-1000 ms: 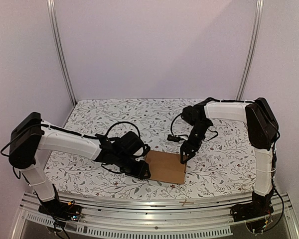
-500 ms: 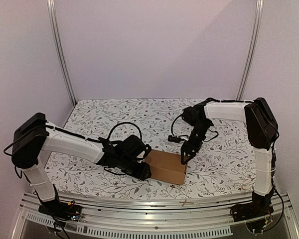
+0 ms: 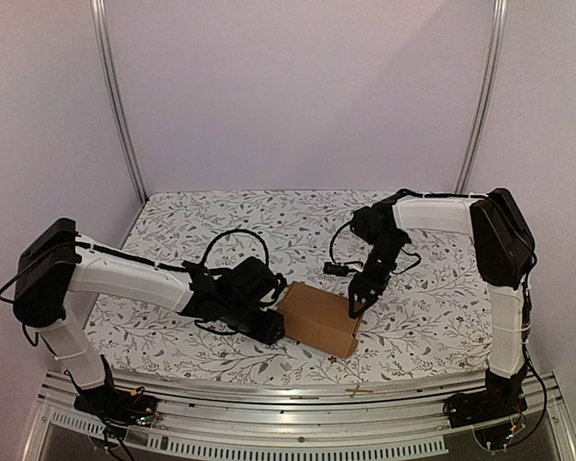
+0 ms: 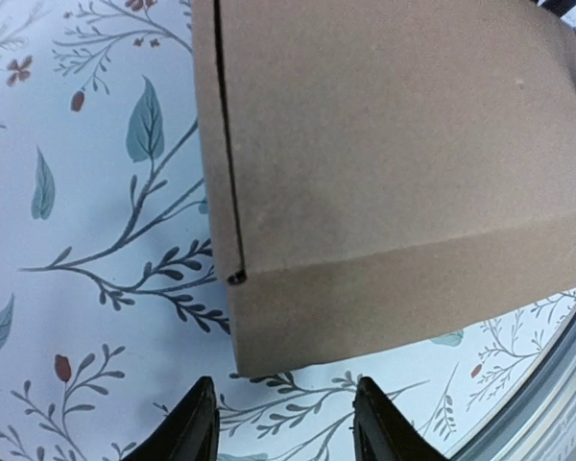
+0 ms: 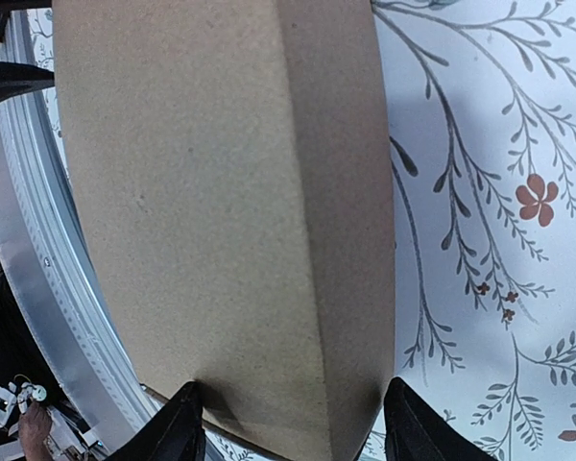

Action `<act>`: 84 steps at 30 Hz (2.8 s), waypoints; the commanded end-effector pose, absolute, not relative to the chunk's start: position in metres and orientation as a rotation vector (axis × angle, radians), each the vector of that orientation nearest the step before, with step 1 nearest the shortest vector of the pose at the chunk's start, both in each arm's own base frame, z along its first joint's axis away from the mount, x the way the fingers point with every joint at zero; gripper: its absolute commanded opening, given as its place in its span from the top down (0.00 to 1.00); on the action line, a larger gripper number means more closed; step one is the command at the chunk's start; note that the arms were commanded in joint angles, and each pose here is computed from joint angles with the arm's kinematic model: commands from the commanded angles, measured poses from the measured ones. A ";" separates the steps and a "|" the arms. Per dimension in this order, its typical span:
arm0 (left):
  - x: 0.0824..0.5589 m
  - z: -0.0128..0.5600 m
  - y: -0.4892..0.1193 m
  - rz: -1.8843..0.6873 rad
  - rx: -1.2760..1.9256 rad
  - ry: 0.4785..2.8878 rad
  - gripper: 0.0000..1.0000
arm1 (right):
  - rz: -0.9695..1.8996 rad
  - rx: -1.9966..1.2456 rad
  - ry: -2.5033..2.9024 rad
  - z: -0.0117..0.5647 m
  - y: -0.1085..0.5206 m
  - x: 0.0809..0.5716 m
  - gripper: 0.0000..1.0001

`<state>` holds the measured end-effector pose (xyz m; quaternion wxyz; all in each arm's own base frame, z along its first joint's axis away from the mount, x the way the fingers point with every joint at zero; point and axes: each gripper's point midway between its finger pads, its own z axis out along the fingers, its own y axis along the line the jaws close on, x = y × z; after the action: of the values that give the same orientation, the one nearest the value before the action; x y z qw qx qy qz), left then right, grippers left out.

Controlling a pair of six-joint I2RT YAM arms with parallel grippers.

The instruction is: Fold the paper box

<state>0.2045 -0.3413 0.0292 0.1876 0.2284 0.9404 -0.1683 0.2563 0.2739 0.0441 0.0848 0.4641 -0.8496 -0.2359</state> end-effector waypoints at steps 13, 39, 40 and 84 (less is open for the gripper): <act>0.203 0.069 -0.333 -0.465 0.671 2.587 0.45 | -0.689 1.411 -2.537 0.045 0.275 0.260 0.36; 0.209 0.071 -0.344 -0.508 0.640 2.558 0.44 | -0.648 1.597 -2.581 0.084 0.254 0.264 0.17; 0.209 0.070 -0.344 -0.513 0.640 2.563 0.44 | -0.630 1.625 -2.588 0.090 0.251 0.264 0.15; 0.224 0.064 -0.349 -0.679 0.642 2.653 0.46 | -0.025 3.060 -1.773 0.051 0.303 0.190 0.23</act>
<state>0.2154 -0.3504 0.0552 0.1581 0.2246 0.9336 -0.2303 0.1860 0.3003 0.0543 -0.1997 0.8496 -0.4879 -0.0168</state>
